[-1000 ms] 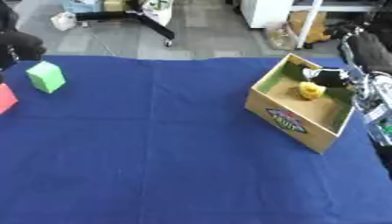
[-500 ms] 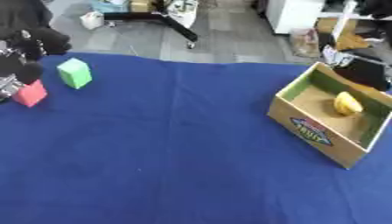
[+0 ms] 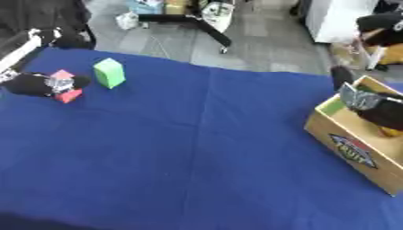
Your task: Pick up the objects with one hand, pass them to the other hand, and then place them into the box on the other side of the table.
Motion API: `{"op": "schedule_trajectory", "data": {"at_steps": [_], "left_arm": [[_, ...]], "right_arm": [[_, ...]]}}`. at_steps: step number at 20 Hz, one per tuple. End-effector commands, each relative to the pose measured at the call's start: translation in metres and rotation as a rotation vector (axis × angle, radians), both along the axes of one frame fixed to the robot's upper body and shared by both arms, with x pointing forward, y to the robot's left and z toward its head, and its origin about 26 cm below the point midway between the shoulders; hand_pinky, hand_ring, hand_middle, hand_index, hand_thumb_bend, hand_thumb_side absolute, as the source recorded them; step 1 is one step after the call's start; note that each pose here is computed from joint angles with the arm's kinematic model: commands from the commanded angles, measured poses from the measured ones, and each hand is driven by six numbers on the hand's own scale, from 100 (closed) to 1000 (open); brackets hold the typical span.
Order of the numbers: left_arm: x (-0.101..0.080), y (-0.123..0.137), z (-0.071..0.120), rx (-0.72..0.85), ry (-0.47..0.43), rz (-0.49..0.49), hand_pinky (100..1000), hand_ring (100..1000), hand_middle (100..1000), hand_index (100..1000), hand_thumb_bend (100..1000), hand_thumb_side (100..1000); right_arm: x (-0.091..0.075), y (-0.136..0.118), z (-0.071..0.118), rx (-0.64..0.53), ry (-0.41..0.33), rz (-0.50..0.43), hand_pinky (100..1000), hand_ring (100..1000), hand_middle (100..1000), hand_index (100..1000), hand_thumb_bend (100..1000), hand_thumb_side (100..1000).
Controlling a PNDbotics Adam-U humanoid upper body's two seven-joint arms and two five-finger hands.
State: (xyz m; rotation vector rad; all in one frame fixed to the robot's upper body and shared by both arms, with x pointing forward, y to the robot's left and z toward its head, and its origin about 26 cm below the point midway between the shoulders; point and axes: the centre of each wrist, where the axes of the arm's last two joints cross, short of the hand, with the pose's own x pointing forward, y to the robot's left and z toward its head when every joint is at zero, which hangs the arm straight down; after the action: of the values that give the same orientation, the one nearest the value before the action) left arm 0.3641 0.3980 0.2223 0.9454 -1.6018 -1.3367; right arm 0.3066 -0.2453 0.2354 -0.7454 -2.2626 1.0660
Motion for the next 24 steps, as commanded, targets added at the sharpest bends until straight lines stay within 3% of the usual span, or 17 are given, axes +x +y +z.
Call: {"op": "schedule_trajectory", "data": {"at_steps": [1,4,7,12,18,24], "left_arm": [[0.005,0.034,0.014,0.212,0.047,0.072,853,826,787,904,586,386],[0.014,0.055,0.010,0.332,0.149,0.152,852,827,796,909,574,363],[0.024,0.070,0.005,0.380,0.215,0.276,832,809,802,923,667,481],[0.041,0.078,-0.017,0.292,0.209,0.506,803,780,781,903,723,548],[0.056,0.077,-0.043,0.157,0.228,0.707,773,736,728,855,668,527],[0.059,0.082,-0.060,0.044,0.194,0.857,750,695,682,813,612,515]], "right_arm": [[-0.004,0.002,0.006,-0.010,-0.010,0.016,686,662,699,817,256,306],[-0.004,0.002,0.004,-0.013,0.006,0.021,686,662,698,818,251,310],[-0.004,0.002,0.002,-0.010,0.019,0.020,683,659,695,816,244,311],[-0.004,0.002,-0.002,-0.004,0.034,0.024,682,657,693,815,237,314],[-0.004,0.004,-0.003,0.002,0.046,0.033,681,655,691,813,228,319],[-0.004,0.005,-0.004,0.008,0.052,0.045,679,652,687,811,221,323]]}}
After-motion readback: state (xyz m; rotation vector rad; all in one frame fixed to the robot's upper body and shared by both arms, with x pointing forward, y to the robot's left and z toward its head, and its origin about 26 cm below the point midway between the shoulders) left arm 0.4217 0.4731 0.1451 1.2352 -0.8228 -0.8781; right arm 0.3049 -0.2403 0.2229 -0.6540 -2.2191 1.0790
